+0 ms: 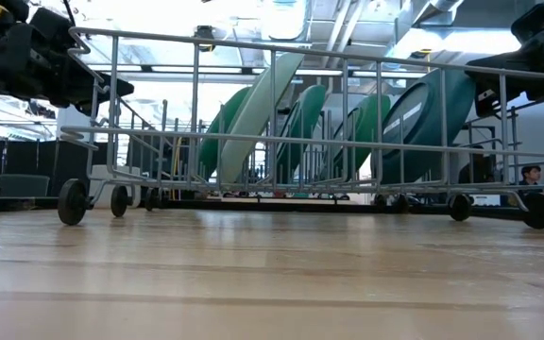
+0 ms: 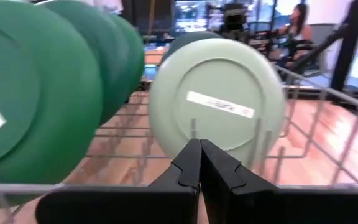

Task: Sort dishes
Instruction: Return to Home Position

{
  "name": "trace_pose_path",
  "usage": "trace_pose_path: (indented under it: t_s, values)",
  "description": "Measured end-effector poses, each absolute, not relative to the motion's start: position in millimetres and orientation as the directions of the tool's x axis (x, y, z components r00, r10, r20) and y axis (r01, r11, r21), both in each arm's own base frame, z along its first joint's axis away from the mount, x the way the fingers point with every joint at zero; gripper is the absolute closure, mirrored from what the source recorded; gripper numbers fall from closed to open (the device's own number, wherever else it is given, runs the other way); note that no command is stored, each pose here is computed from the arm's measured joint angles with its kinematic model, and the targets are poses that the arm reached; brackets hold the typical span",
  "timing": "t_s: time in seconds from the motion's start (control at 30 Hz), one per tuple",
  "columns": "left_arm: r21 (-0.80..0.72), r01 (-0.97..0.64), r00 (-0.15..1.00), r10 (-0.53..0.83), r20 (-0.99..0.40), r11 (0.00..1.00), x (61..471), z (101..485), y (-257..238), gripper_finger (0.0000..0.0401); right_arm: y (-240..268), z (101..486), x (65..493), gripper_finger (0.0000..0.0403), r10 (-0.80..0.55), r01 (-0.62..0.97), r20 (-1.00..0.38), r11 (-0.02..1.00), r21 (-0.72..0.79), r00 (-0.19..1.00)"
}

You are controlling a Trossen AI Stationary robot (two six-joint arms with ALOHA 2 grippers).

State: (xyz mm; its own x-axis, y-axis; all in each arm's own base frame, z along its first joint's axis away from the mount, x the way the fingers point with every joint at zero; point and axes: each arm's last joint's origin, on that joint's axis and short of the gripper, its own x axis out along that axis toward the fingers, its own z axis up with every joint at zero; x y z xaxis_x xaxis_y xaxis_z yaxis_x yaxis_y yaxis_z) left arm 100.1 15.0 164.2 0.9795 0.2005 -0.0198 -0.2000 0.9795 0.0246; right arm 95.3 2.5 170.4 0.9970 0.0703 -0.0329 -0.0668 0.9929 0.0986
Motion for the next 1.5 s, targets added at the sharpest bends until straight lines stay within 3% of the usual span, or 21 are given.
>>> trace_pose_path:
  t_s: [0.23, 0.43, 1.5]
  values:
    - [0.06, -0.128, 0.991, 0.126, 0.038, 0.99, 96.5, 168.8, 12.2, 0.0401, 2.5, 170.4, 95.3, 0.0388, 0.071, -0.067, -0.033, 0.993, 0.098, 0.997]
    - [0.124, -0.158, 0.987, 0.155, 0.035, 0.98, 96.6, 168.5, 13.0, 0.0401, 2.5, 170.4, 95.3, 0.0388, 0.07, -0.067, -0.033, 0.993, 0.098, 0.997]
    - [0.057, -0.162, 0.986, 0.16, 0.041, 0.985, 96.7, 169.1, 11.4, 0.0401, 2.5, 170.4, 95.3, 0.0388, 0.07, -0.067, -0.033, 0.993, 0.098, 0.997]
